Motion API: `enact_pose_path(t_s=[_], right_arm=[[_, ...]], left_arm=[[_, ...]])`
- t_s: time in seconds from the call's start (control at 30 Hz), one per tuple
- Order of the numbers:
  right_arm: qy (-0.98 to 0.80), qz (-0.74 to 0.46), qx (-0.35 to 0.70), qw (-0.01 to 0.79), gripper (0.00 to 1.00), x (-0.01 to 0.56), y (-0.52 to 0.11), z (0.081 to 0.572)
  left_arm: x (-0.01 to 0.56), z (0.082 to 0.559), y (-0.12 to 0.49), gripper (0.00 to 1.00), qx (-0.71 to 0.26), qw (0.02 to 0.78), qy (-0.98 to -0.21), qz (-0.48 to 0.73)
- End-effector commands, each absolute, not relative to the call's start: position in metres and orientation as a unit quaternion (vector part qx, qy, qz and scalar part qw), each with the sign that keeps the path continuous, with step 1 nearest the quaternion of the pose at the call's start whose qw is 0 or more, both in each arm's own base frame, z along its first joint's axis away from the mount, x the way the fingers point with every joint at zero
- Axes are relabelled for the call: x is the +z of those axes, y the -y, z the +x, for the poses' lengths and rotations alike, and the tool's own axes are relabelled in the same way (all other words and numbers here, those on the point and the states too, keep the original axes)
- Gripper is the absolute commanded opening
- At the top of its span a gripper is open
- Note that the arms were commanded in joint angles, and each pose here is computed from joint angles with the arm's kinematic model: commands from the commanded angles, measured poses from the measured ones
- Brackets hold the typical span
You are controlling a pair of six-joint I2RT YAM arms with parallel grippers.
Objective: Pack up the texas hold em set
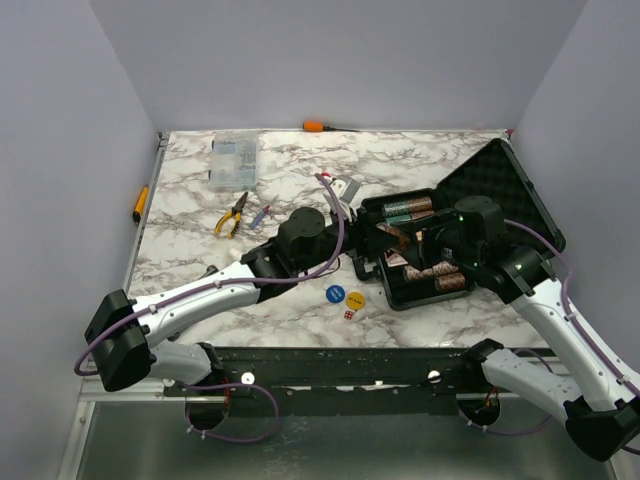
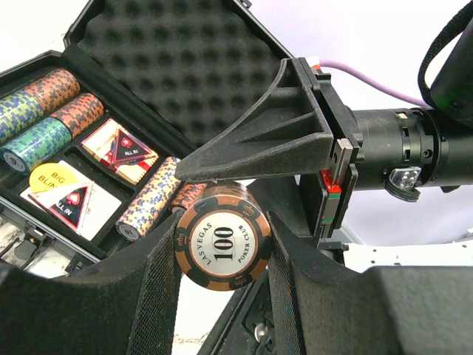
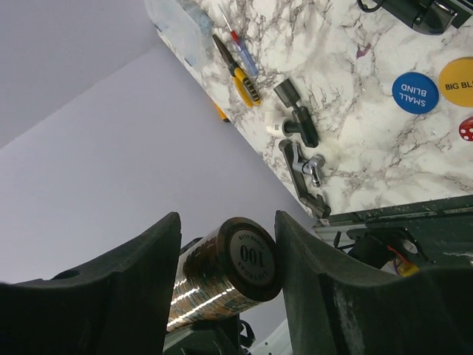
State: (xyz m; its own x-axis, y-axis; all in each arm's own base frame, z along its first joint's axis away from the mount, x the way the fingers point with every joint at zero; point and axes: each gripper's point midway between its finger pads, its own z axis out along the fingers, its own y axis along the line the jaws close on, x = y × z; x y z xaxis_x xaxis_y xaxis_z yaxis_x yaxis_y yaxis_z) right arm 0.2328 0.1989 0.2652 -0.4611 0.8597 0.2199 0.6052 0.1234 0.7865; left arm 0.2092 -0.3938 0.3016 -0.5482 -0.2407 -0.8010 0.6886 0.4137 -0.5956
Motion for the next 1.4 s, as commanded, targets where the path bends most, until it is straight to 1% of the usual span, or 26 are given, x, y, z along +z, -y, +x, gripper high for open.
enact_pose_path(t_s=[0.0, 0.1, 0.13, 0.23, 0.33, 0.5, 0.57, 0.63, 0.7, 0.73, 0.77, 0.9, 0.93, 1.0, 1.07, 1.13, 1.23, 1.37], right_arm=[[-0.718, 0.480, 0.486, 0.132, 0.57, 0.289, -0.213, 0.235], [-0.718, 0.480, 0.485, 0.132, 0.57, 0.289, -0.213, 0.235], [-0.717, 0.481, 0.487, 0.132, 0.59, 0.289, -0.213, 0.235], [-0.716, 0.481, 0.489, 0.126, 0.71, 0.289, -0.214, 0.234], [-0.717, 0.481, 0.490, 0.120, 0.79, 0.288, -0.215, 0.232], [-0.712, 0.486, 0.494, 0.119, 0.79, 0.289, -0.215, 0.233], [-0.711, 0.487, 0.493, 0.121, 0.75, 0.289, -0.214, 0.233], [-0.709, 0.488, 0.493, 0.126, 0.63, 0.290, -0.212, 0.233], [-0.706, 0.493, 0.491, 0.132, 0.48, 0.290, -0.209, 0.234], [-0.704, 0.494, 0.492, 0.136, 0.44, 0.292, -0.208, 0.234], [-0.702, 0.498, 0.490, 0.141, 0.42, 0.292, -0.206, 0.235], [-0.696, 0.503, 0.488, 0.155, 0.42, 0.296, -0.201, 0.237], [-0.696, 0.504, 0.488, 0.155, 0.44, 0.297, -0.201, 0.238], [-0.695, 0.500, 0.494, 0.154, 0.55, 0.300, -0.203, 0.239], [-0.698, 0.495, 0.496, 0.150, 0.67, 0.299, -0.206, 0.239], [-0.705, 0.488, 0.493, 0.150, 0.75, 0.298, -0.208, 0.238], [-0.718, 0.478, 0.480, 0.161, 0.80, 0.296, -0.205, 0.237], [-0.744, 0.453, 0.446, 0.205, 0.83, 0.294, -0.193, 0.235]], left_arm=[[0.325, 0.194, 0.410, 0.00, -0.556, 0.447, -0.679, 0.174], [0.325, 0.194, 0.413, 0.00, -0.556, 0.447, -0.679, 0.174], [0.325, 0.195, 0.413, 0.00, -0.555, 0.449, -0.679, 0.172], [0.325, 0.199, 0.413, 0.00, -0.550, 0.454, -0.681, 0.166], [0.327, 0.201, 0.414, 0.00, -0.549, 0.458, -0.680, 0.162], [0.331, 0.207, 0.412, 0.00, -0.544, 0.472, -0.678, 0.147], [0.332, 0.208, 0.411, 0.00, -0.542, 0.476, -0.677, 0.144], [0.333, 0.207, 0.410, 0.00, -0.544, 0.475, -0.677, 0.144], [0.332, 0.206, 0.409, 0.00, -0.545, 0.472, -0.678, 0.144], [0.331, 0.205, 0.408, 0.00, -0.545, 0.472, -0.678, 0.142], [0.330, 0.204, 0.406, 0.00, -0.545, 0.471, -0.679, 0.141], [0.322, 0.201, 0.401, 0.00, -0.545, 0.464, -0.685, 0.136], [0.320, 0.200, 0.400, 0.00, -0.545, 0.462, -0.687, 0.134], [0.316, 0.198, 0.399, 0.00, -0.545, 0.458, -0.690, 0.131], [0.314, 0.197, 0.397, 0.00, -0.546, 0.457, -0.691, 0.127], [0.317, 0.197, 0.397, 0.00, -0.548, 0.459, -0.688, 0.126], [0.325, 0.202, 0.393, 0.00, -0.543, 0.474, -0.684, 0.115], [0.334, 0.207, 0.387, 0.00, -0.543, 0.483, -0.680, 0.095]])
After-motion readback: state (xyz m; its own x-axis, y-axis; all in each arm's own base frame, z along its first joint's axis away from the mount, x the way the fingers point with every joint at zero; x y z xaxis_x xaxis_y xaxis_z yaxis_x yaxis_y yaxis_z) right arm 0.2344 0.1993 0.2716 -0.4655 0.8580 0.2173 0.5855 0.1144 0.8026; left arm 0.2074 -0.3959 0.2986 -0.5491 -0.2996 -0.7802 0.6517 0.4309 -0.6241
